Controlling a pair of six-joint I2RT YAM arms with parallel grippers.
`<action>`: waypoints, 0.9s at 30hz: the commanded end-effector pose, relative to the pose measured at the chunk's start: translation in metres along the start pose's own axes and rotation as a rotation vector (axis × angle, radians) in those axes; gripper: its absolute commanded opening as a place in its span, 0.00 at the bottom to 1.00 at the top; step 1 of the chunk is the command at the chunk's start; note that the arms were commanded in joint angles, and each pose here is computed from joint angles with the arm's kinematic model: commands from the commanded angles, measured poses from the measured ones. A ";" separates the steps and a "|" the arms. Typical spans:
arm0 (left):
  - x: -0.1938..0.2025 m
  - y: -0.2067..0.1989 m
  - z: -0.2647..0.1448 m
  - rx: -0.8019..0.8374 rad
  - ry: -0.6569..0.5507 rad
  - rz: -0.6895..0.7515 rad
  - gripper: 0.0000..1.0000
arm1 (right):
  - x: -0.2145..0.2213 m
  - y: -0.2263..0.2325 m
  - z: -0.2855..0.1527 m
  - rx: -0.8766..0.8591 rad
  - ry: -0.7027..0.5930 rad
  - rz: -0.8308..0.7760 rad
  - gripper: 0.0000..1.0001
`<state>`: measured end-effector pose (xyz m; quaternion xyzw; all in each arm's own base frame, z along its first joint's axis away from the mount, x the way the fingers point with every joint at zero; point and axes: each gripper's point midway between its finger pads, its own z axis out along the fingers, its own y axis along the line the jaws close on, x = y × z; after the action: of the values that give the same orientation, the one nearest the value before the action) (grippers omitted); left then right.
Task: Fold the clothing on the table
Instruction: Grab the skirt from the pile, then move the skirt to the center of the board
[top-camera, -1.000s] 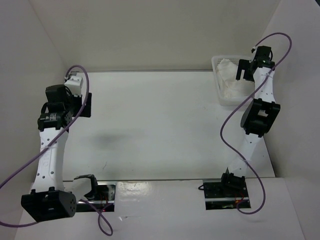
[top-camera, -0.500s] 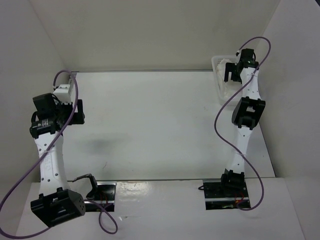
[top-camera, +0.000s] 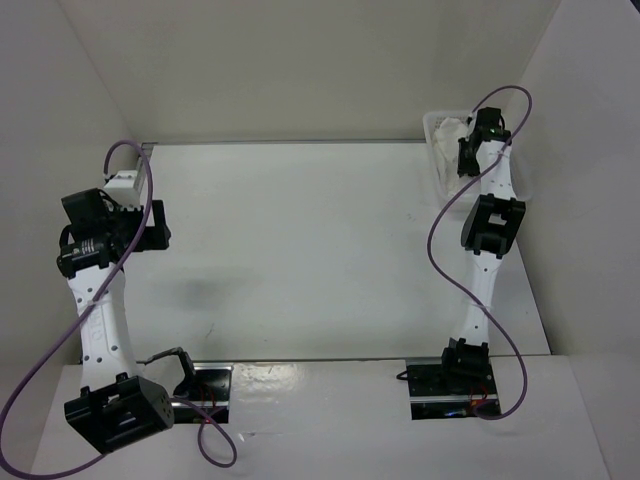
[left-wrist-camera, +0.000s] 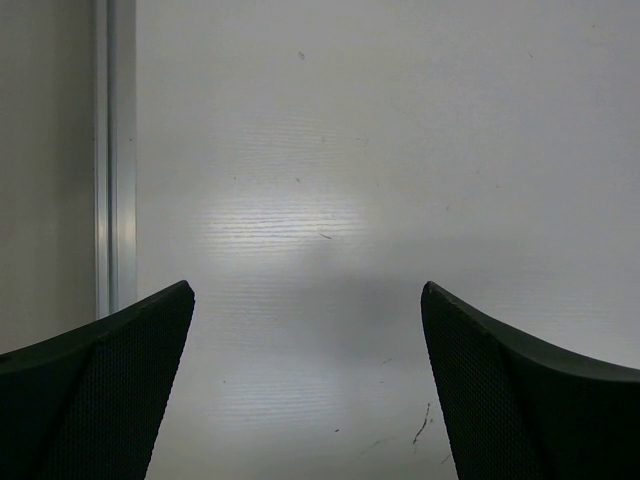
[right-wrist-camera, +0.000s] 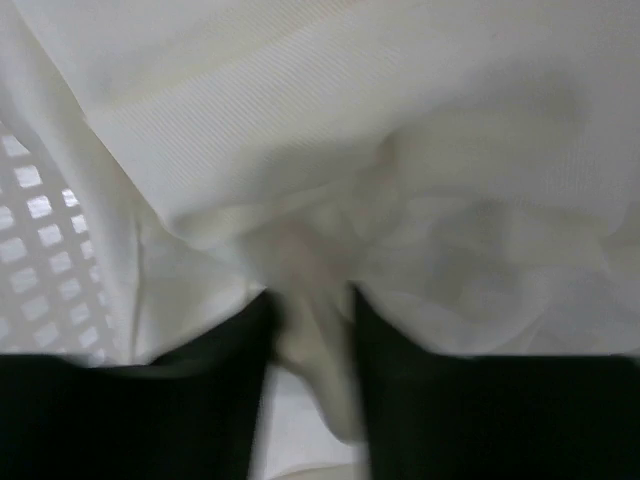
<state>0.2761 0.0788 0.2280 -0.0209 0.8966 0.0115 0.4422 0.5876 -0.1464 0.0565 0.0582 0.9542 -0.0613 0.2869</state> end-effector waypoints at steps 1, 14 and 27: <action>-0.004 -0.002 -0.004 0.022 -0.025 0.017 1.00 | -0.013 -0.005 -0.009 0.011 -0.036 0.001 0.22; -0.008 -0.005 -0.005 0.035 -0.047 0.023 1.00 | -0.125 -0.002 -0.253 -0.104 -0.495 0.010 0.00; -0.015 -0.011 -0.012 0.063 -0.057 0.025 1.00 | -0.057 0.213 -0.521 -0.769 -0.806 -0.446 0.00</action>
<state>0.2747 0.0715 0.2282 -0.0149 0.8960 -0.0097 0.4436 0.4020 0.0954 0.5290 -0.2048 0.7141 0.1371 0.6552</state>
